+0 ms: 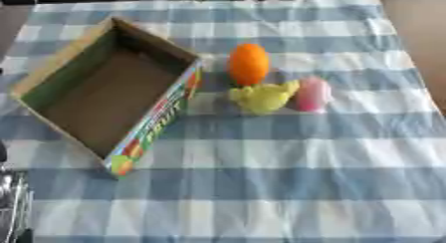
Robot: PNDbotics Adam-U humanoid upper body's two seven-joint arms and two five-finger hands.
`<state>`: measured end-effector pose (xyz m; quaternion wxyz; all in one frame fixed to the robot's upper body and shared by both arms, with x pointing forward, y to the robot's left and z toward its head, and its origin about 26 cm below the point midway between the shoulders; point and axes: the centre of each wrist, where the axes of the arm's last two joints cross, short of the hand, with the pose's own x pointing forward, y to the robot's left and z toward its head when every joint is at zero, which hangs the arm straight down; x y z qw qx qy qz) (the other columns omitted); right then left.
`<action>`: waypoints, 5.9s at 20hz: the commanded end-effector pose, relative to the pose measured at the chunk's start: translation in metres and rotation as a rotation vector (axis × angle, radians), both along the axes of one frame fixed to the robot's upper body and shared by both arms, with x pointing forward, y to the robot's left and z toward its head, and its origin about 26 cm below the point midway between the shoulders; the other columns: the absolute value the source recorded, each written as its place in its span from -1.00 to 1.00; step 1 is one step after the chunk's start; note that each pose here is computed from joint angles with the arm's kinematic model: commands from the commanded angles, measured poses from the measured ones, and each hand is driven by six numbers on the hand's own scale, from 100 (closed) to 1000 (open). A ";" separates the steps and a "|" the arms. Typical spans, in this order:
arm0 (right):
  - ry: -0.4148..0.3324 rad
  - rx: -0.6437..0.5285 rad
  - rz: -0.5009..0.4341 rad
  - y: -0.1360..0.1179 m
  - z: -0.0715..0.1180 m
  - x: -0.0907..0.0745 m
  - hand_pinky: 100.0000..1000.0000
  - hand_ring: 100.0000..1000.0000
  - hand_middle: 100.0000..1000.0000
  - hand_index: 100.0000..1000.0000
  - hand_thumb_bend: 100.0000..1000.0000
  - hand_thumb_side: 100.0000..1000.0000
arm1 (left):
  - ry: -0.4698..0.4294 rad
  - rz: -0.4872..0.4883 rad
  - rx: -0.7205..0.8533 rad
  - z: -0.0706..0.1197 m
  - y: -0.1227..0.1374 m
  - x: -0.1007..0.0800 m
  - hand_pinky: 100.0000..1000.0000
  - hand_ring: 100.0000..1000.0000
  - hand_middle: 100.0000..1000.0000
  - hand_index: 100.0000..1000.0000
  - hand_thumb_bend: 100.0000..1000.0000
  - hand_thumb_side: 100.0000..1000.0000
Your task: Pick up objects on the table and place them in the box.
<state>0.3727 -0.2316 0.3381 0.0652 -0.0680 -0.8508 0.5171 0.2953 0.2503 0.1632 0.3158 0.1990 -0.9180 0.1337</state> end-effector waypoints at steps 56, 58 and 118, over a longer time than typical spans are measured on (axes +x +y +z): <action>0.085 -0.956 -0.115 0.009 -0.105 0.063 0.81 0.85 0.46 0.83 -0.26 0.09 | 0.001 -0.062 0.013 0.007 -0.009 -0.001 -0.13 0.20 0.13 0.46 -1.00 0.43; 0.095 -0.964 -0.128 0.007 -0.108 0.064 0.80 0.85 0.43 0.84 -0.26 0.09 | 0.001 -0.063 0.013 0.007 -0.009 -0.001 -0.13 0.20 0.13 0.46 -1.00 0.42; 0.034 -0.430 -0.061 0.057 -0.047 0.041 0.42 0.24 -0.62 -0.34 -1.00 -0.92 | 0.015 -0.093 0.018 0.007 -0.014 -0.001 -0.12 0.19 0.12 0.45 -1.00 0.42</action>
